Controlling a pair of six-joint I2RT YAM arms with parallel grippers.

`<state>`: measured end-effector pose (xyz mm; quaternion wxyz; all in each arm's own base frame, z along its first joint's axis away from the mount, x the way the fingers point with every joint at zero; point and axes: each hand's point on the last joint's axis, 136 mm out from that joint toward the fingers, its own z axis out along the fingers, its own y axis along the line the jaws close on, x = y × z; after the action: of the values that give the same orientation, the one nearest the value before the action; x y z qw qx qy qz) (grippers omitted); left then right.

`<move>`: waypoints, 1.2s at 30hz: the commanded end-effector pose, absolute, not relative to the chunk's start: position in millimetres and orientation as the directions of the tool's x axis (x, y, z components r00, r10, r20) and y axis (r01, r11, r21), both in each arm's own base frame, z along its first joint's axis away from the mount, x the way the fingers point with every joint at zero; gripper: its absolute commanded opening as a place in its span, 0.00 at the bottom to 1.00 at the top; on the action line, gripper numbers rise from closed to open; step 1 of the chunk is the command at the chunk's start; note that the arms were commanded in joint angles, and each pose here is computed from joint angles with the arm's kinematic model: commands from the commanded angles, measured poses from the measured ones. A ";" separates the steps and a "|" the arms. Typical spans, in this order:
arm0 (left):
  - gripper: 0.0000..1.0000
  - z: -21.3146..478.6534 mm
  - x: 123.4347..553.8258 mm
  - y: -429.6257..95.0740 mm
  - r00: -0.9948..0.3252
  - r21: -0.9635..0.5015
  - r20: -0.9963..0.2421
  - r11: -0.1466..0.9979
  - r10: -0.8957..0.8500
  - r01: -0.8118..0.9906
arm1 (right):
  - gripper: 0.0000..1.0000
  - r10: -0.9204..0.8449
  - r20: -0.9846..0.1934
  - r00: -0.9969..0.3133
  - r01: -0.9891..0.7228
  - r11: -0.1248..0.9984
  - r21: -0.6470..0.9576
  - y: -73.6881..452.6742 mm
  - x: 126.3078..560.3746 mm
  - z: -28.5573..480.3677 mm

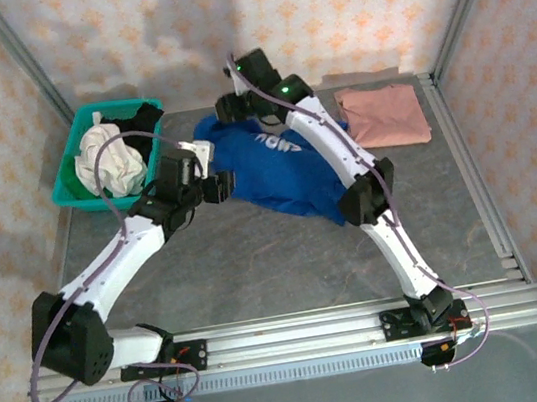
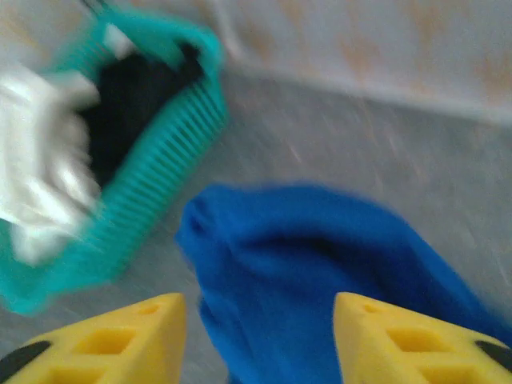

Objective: Fold and stack the t-shirts

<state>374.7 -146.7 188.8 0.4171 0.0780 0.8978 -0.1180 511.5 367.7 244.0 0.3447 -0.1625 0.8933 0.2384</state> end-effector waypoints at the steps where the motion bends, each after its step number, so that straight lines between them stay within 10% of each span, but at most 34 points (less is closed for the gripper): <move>1: 0.68 167.0 385.5 -144.0 -0.675 -0.210 -0.736 0.968 -0.063 0.139 | 0.61 -0.091 -0.715 -0.693 -0.309 0.934 0.180 307.7 489.8 298.2; 7: 0.65 103.6 377.6 -145.9 -0.786 -0.261 -0.598 0.965 -0.156 0.007 | 0.73 -0.127 -0.663 -0.738 -0.102 0.992 -0.077 227.0 458.4 262.7; 20: 0.66 15.3 372.8 -168.6 -0.868 -0.165 -0.455 0.977 -0.199 -0.137 | 0.76 0.228 -0.589 -0.775 0.152 0.973 0.176 116.0 396.3 152.3; 29: 0.02 0.7 380.8 -119.3 -0.884 -0.031 -0.404 0.969 -0.235 -0.243 | 0.73 0.363 -0.541 -0.759 0.249 0.929 0.275 96.9 420.8 120.5; 36: 0.00 27.2 366.6 -52.2 -0.845 0.004 -0.429 0.934 -0.320 -0.356 | 0.69 0.448 -0.501 -0.741 0.323 0.891 0.319 90.4 456.9 110.6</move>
<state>383.1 -107.8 22.2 0.2198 -0.1428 0.9646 -0.0282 434.8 82.7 102.7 0.2805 0.1889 0.9376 0.0809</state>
